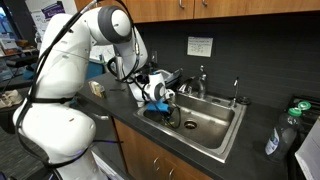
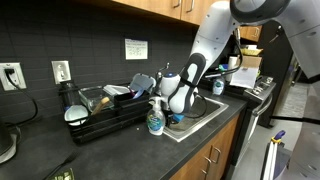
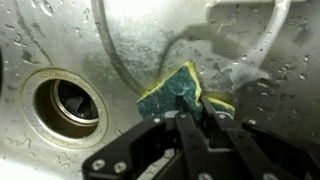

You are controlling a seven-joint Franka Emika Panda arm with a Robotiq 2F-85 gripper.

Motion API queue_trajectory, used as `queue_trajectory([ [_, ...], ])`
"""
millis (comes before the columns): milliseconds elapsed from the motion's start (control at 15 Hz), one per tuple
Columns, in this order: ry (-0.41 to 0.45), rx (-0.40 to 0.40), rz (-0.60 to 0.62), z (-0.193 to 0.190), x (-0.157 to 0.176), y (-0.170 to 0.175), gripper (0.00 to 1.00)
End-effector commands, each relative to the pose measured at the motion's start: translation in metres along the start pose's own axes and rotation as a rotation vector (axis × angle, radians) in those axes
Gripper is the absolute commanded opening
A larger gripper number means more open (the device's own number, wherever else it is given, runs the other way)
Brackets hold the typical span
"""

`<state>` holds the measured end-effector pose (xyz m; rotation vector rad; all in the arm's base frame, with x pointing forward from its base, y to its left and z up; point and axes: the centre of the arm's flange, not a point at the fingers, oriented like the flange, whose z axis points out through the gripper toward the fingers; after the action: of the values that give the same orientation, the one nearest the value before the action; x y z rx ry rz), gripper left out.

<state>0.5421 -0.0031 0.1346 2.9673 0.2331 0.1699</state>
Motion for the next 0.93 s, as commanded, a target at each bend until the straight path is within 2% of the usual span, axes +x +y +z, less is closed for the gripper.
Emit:
queue_trajectory([
  [0,-0.010,-0.007,-0.009,-0.026,-0.017,-0.011,0.04],
  [400,0.018,-0.017,-0.013,-0.048,-0.020,-0.014,0.04],
  [867,0.019,-0.069,0.005,-0.070,-0.024,-0.004,0.04],
])
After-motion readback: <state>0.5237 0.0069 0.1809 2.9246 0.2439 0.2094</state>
